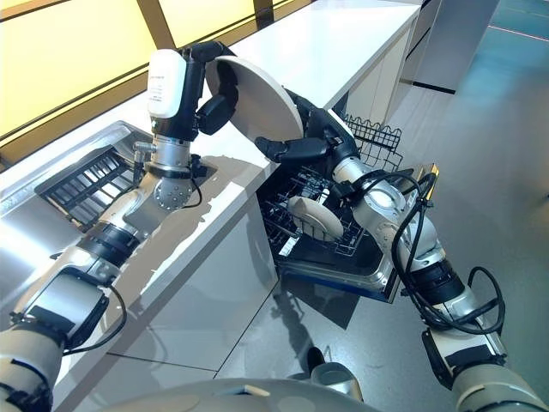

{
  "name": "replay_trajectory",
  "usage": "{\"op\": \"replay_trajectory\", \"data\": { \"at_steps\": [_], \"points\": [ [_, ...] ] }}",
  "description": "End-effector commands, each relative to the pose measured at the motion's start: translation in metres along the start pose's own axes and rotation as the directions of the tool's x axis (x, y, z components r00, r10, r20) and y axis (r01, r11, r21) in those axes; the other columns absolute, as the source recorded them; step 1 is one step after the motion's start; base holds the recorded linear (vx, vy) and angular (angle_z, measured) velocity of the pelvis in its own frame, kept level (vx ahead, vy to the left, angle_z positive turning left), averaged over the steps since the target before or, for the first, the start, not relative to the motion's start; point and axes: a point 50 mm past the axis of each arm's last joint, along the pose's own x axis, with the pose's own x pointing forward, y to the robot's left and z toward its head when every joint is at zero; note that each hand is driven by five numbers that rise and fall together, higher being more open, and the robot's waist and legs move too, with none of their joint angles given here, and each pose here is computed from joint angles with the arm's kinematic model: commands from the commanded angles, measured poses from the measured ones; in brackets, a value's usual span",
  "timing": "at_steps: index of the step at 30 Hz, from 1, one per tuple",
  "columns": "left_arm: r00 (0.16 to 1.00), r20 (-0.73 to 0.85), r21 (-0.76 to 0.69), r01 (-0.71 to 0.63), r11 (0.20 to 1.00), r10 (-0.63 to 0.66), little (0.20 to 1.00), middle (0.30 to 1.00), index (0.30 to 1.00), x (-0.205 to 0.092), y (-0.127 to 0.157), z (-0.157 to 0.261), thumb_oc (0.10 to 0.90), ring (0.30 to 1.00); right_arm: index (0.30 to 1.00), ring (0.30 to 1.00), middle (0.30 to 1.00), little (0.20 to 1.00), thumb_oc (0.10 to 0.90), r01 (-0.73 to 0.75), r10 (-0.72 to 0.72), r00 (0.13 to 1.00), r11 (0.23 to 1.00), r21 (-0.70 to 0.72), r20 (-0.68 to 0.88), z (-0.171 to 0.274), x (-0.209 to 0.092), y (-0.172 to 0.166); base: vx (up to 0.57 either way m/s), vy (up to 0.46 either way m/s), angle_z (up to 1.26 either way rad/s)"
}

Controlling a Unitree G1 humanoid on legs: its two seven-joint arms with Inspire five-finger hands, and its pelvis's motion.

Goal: Pick up plates and place into dishwasher.

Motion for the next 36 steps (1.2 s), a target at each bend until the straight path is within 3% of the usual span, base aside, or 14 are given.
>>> {"op": "replay_trajectory", "data": {
  "at_steps": [1, 11, 12, 13, 31, 36],
  "points": [
    [0.99, 0.035, 0.045, -0.135, 0.99, 0.134, 0.2, 0.3, 0.3, 0.02, 0.019, -0.006, 0.1, 0.3, 0.9, 0.9, 0.9, 0.9, 0.8, -0.024, 0.004, 0.932, 0.998, 0.052, 0.362, 0.07, 0.001, 0.003, 0.0, 0.0, 0.0],
    [0.995, -0.004, 0.047, -0.099, 0.994, 0.099, 0.2, 0.3, 0.3, 0.001, 0.016, -0.018, 0.1, 0.3, 0.9, 0.9, 0.9, 0.9, 0.8, -0.031, -0.008, 0.923, 0.995, 0.096, 0.384, 0.073, -0.009, -0.005, 0.0, -0.002, -0.01],
    [0.995, 0.002, 0.043, -0.098, 0.994, 0.098, 0.2, 0.3, 0.3, 0.0, 0.015, -0.018, 0.1, 0.3, 0.728, 0.728, 0.728, 0.7, 0.6, -0.036, -0.006, 0.923, 0.994, 0.101, 0.385, 0.073, -0.009, -0.005, 0.0, 0.0, 0.0],
    [0.995, 0.006, 0.041, -0.097, 0.994, 0.097, 0.2, 0.3, 0.3, 0.001, 0.015, -0.017, 0.1, 0.3, 0.3, 0.3, 0.3, 0.2, 0.1, -0.04, -0.003, 0.924, 0.994, 0.104, 0.383, 0.072, -0.009, -0.005, 0.0, 0.0, 0.0],
    [0.992, 0.063, 0.015, -0.106, 0.994, 0.105, 0.2, 0.3, 0.3, 0.014, 0.016, -0.006, 0.1, 0.3, 0.3, 0.3, 0.3, 0.2, 0.1, -0.084, 0.073, 0.93, 0.996, 0.016, 0.36, 0.069, -0.006, -0.002, 0.0, 0.0, 0.0],
    [0.99, 0.089, 0.009, -0.112, 0.994, 0.111, 0.2, 0.3, 0.3, 0.02, 0.017, 0.0, 0.1, 0.3, 0.3, 0.3, 0.3, 0.2, 0.1, -0.023, 0.038, 0.934, 0.999, -0.046, 0.355, 0.067, -0.005, -0.007, 0.0, 0.0, 0.0]
  ]
}}
